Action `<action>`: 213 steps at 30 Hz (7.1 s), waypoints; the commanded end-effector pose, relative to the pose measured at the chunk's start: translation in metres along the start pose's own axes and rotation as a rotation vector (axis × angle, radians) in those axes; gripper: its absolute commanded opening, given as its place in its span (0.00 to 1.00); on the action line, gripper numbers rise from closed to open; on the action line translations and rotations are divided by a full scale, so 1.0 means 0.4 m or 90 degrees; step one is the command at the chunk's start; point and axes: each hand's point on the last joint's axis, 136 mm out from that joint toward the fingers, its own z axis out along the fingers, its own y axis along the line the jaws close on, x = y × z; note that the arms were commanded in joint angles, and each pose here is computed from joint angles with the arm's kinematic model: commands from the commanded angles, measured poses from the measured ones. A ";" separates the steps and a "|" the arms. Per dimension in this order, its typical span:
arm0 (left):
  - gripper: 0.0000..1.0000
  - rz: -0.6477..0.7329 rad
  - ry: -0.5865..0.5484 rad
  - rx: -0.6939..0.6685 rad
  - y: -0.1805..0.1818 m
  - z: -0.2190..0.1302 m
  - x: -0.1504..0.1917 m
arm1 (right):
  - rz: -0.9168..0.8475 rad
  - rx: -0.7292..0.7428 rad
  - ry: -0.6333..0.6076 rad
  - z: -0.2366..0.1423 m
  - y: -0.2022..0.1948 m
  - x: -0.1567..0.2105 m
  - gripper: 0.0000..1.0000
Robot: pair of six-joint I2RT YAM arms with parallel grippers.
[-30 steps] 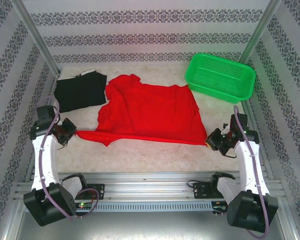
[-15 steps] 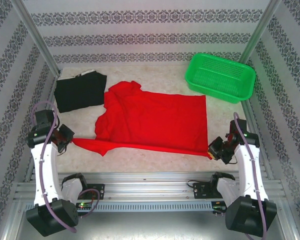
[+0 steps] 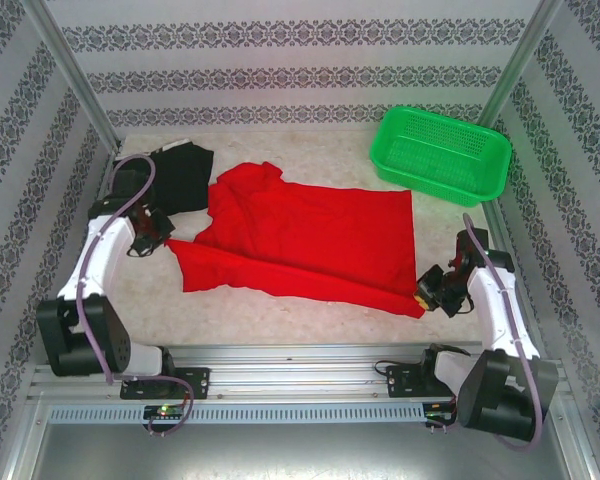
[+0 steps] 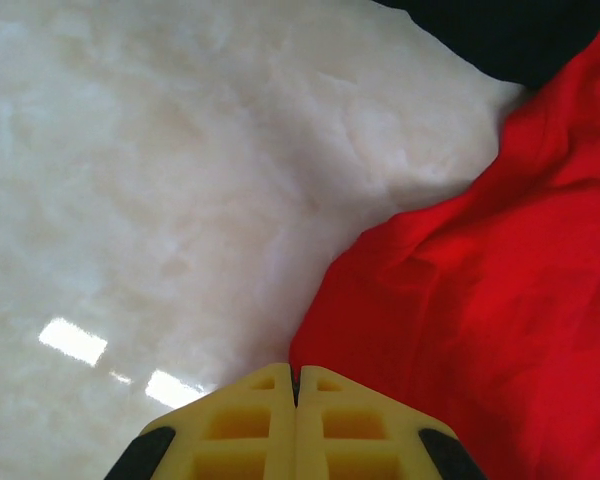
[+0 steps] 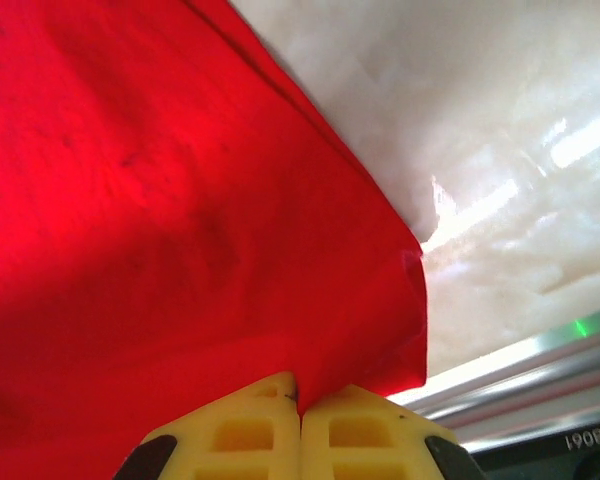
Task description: Fold and stack the t-shirts
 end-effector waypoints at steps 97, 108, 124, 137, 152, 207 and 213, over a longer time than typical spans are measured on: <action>0.55 0.023 0.124 -0.028 0.057 0.041 0.160 | -0.073 0.001 -0.009 0.055 0.108 -0.084 0.53; 0.49 0.081 0.194 0.033 -0.114 0.055 0.269 | -0.143 -0.070 -0.037 -0.011 0.180 -0.082 0.73; 0.45 -0.006 0.210 0.034 -0.144 0.208 0.285 | -0.287 -0.266 -0.130 -0.139 0.324 -0.034 0.98; 0.06 -0.005 0.190 0.095 -0.206 0.168 0.247 | -0.287 -0.275 -0.138 -0.164 0.343 -0.033 0.98; 0.07 0.050 0.174 0.200 -0.417 0.224 0.105 | -0.284 -0.175 -0.155 -0.117 0.357 -0.119 0.98; 0.71 -0.034 0.200 -0.002 0.015 0.294 0.241 | -0.348 0.179 -0.178 0.210 0.535 -0.594 0.66; 0.71 -0.079 0.218 -0.065 0.148 0.240 0.317 | -0.359 0.180 -0.191 0.192 0.527 -0.543 0.68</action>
